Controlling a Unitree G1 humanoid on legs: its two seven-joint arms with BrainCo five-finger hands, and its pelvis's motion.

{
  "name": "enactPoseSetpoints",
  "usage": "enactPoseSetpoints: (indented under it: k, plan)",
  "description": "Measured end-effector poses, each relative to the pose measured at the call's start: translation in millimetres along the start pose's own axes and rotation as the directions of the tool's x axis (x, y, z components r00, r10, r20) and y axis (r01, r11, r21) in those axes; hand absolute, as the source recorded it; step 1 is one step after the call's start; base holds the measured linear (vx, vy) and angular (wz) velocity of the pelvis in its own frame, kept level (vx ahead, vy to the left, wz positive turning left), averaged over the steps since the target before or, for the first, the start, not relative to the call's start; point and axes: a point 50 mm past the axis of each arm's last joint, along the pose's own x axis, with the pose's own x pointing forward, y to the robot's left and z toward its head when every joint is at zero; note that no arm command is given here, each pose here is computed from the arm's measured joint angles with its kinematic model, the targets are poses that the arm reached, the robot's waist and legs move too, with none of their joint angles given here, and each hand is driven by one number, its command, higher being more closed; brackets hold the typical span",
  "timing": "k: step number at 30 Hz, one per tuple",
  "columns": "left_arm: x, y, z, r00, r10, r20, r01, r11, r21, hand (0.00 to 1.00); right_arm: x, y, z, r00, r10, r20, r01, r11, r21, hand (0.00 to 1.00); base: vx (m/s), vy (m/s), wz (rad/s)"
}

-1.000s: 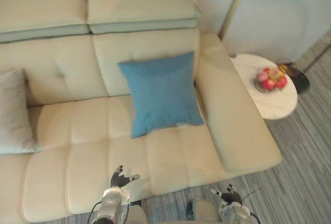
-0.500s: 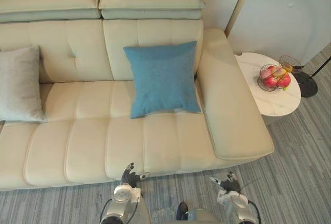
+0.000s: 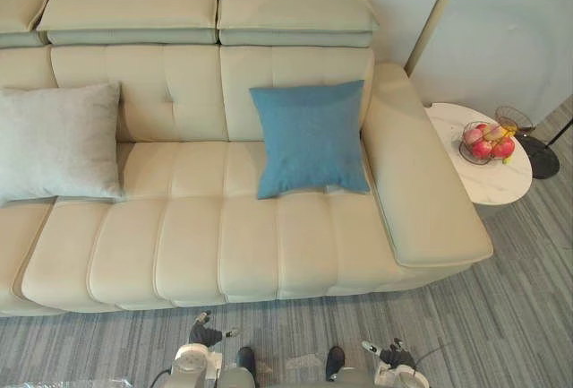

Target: Pick up cushions and gather them together orderly.

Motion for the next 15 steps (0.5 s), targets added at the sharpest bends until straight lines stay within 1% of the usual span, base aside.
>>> enactPoseSetpoints:
  k: [5,11,12,13,15]
  plan:
    - [-1.3,5.4,-7.2,0.999,0.025,-0.026,-0.026,0.999,-0.031,0.0,-0.7,-3.2,-7.3,0.999,-0.011,-0.035,0.011,1.0,0.011,0.0,0.01,-0.004,-0.03]
    - [-1.8,10.4,-11.6,0.998,0.048,-0.044,-0.051,0.997,-0.058,0.0,1.9,3.0,3.1,1.0,0.005,-0.009,-0.005,1.0,0.01,0.0,0.07,0.003,0.0]
    - [-2.1,10.1,-13.7,0.997,0.047,-0.054,-0.05,0.997,-0.057,0.0,2.4,2.2,4.4,1.0,0.003,-0.007,-0.003,1.0,0.008,0.0,0.03,-0.004,0.06]
    - [-4.5,-0.9,-21.0,0.996,0.019,-0.091,-0.026,0.997,-0.07,0.0,5.9,-4.0,9.6,1.0,-0.01,-0.011,0.01,1.0,-0.017,0.0,0.03,-0.004,0.05]
    - [-4.5,-0.9,-21.0,0.996,0.019,-0.091,-0.026,0.997,-0.07,0.0,5.9,-4.0,9.5,1.0,-0.01,-0.011,0.01,1.0,-0.017,0.0,0.0,0.0,0.0]
